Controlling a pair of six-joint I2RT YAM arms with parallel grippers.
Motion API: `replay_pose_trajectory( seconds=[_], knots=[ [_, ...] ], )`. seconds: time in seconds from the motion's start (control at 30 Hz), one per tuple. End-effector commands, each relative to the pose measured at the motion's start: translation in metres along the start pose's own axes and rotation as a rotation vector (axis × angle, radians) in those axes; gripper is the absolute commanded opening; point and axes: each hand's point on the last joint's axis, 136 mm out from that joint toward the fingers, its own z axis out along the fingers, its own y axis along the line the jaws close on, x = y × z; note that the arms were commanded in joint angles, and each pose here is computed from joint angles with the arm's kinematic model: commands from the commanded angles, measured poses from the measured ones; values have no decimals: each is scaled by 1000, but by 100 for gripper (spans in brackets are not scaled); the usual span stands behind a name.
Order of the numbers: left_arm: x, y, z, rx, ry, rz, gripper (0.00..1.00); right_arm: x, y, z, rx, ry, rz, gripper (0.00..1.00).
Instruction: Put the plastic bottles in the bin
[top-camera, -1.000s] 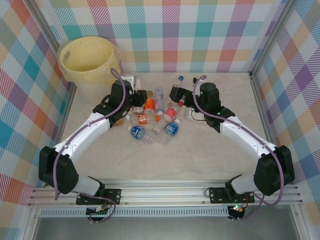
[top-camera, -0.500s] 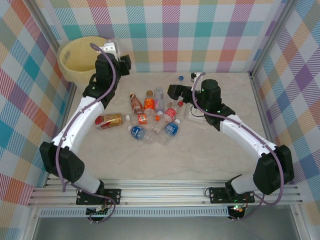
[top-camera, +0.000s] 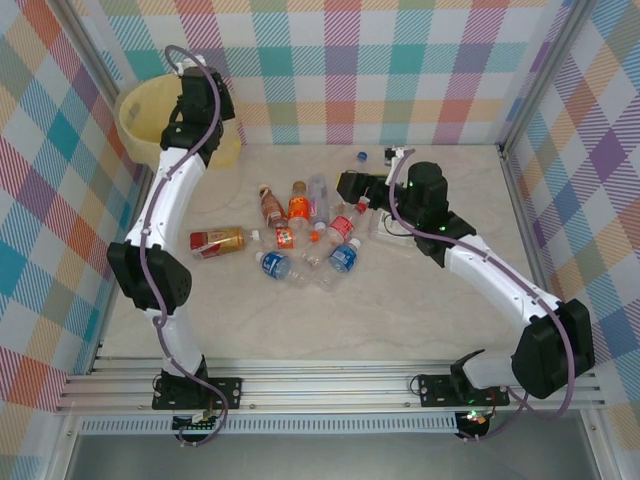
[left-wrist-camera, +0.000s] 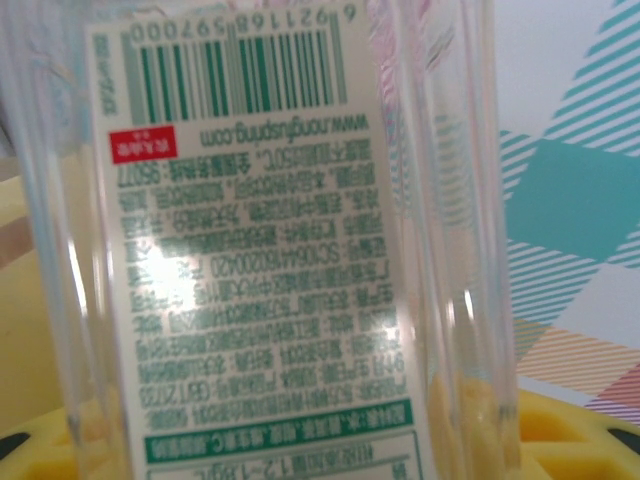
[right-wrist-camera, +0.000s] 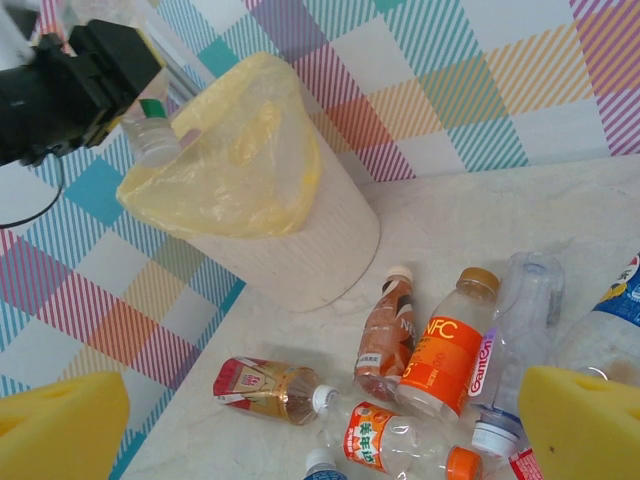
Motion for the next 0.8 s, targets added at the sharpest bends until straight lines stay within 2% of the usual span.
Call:
replay_pose_trajectory(
  seconds=[0.0, 0.07, 0.13, 0.3, 0.37, 0.57, 0.77],
  knots=[
    [-22, 1, -6, 76, -7, -28, 40, -2, 3, -6, -1, -18, -43, 100],
    [-31, 9, -4, 51, -28, -29, 41, 1, 0, -5, 7, -13, -40, 100],
    [-40, 27, 2, -33, -56, -12, 41, 2, -1, -4, 10, -7, -35, 100],
    [-44, 91, 29, -264, -97, -9, 41, 4, -1, -3, 9, 9, -35, 100],
    [-44, 111, 39, -317, -108, -12, 41, 5, -2, -3, 10, 9, -32, 100],
    [-34, 150, 67, -392, -74, -10, 42, 8, -6, 1, 23, 19, -19, 100],
    [-5, 157, 91, -404, -4, 21, 45, 9, -8, 10, 22, 36, -3, 100]
  ],
)
